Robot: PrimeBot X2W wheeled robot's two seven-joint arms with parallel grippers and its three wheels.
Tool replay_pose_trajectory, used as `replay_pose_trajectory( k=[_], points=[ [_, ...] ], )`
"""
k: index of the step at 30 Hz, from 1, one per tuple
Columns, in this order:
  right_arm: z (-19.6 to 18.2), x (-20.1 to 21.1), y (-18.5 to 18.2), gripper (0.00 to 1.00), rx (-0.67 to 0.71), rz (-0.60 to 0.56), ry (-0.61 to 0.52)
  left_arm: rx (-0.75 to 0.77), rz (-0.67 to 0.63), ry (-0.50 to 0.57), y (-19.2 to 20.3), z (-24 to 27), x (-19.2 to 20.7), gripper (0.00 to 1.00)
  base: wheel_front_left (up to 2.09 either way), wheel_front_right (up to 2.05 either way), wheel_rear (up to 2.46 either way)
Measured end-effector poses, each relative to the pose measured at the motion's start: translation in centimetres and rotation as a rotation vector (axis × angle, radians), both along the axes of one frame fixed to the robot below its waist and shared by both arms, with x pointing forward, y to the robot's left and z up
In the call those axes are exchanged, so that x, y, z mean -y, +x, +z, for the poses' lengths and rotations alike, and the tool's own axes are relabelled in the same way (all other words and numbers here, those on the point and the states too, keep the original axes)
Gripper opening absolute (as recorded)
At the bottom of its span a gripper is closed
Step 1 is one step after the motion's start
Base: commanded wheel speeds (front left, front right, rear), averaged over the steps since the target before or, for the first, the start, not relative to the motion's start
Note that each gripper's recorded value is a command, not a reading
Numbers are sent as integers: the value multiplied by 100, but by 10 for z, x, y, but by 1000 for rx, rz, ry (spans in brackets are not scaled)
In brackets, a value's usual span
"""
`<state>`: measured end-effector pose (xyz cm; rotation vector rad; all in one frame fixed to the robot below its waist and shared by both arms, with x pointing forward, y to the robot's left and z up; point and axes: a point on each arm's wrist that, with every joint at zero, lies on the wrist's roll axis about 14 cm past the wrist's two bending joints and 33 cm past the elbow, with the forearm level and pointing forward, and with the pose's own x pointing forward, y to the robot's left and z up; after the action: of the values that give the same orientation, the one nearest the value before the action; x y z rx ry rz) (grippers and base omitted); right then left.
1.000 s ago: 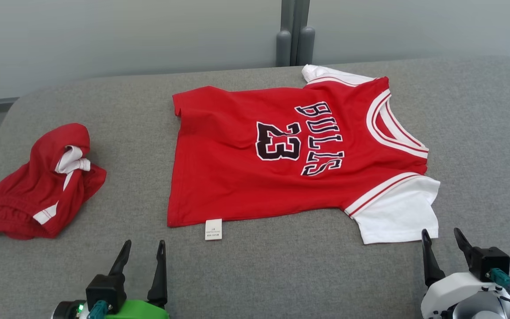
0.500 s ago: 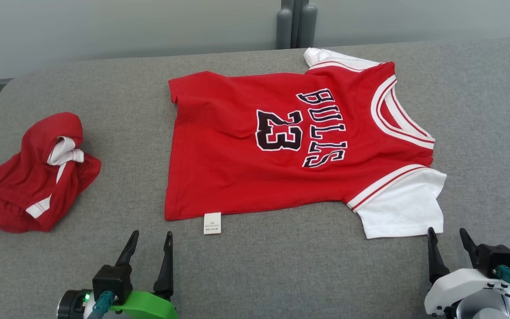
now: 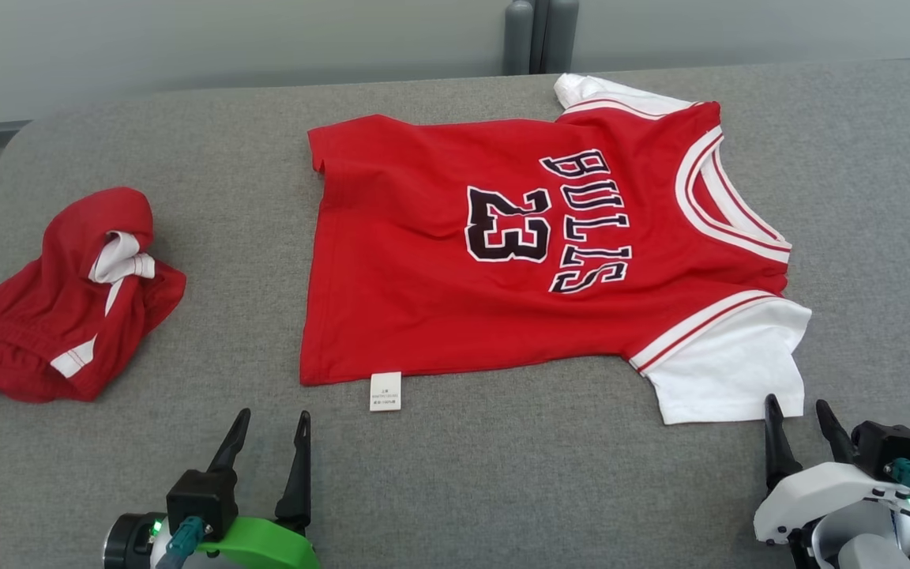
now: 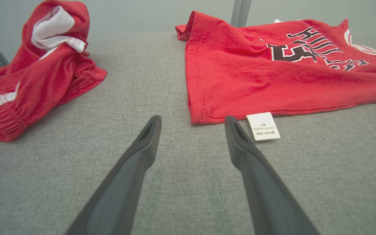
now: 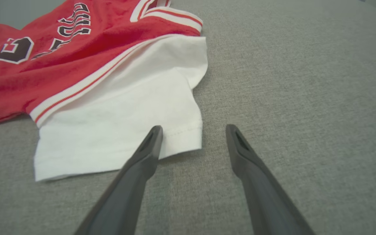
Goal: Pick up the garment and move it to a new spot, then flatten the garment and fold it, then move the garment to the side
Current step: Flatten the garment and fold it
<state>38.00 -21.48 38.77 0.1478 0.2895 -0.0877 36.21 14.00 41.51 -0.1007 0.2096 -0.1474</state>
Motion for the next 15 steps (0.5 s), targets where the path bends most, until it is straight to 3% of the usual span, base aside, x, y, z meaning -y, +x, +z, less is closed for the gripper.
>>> replay_pose_trajectory(
  k=[1,3,5,15],
  points=[
    [-2,-1,1,46,-7,-2,8,-2,3,1,0,0,-1,100,0,0,0],
    [-7,-2,1,17,-21,-3,17,-4,11,3,0,-1,-4,100,0,0,0],
    [-9,-3,3,0,-27,-7,26,-6,16,6,-1,-2,-6,100,0,0,0],
    [0,0,2,0,-2,-1,3,-1,9,8,2,-1,-5,100,0,0,0]
  ],
)
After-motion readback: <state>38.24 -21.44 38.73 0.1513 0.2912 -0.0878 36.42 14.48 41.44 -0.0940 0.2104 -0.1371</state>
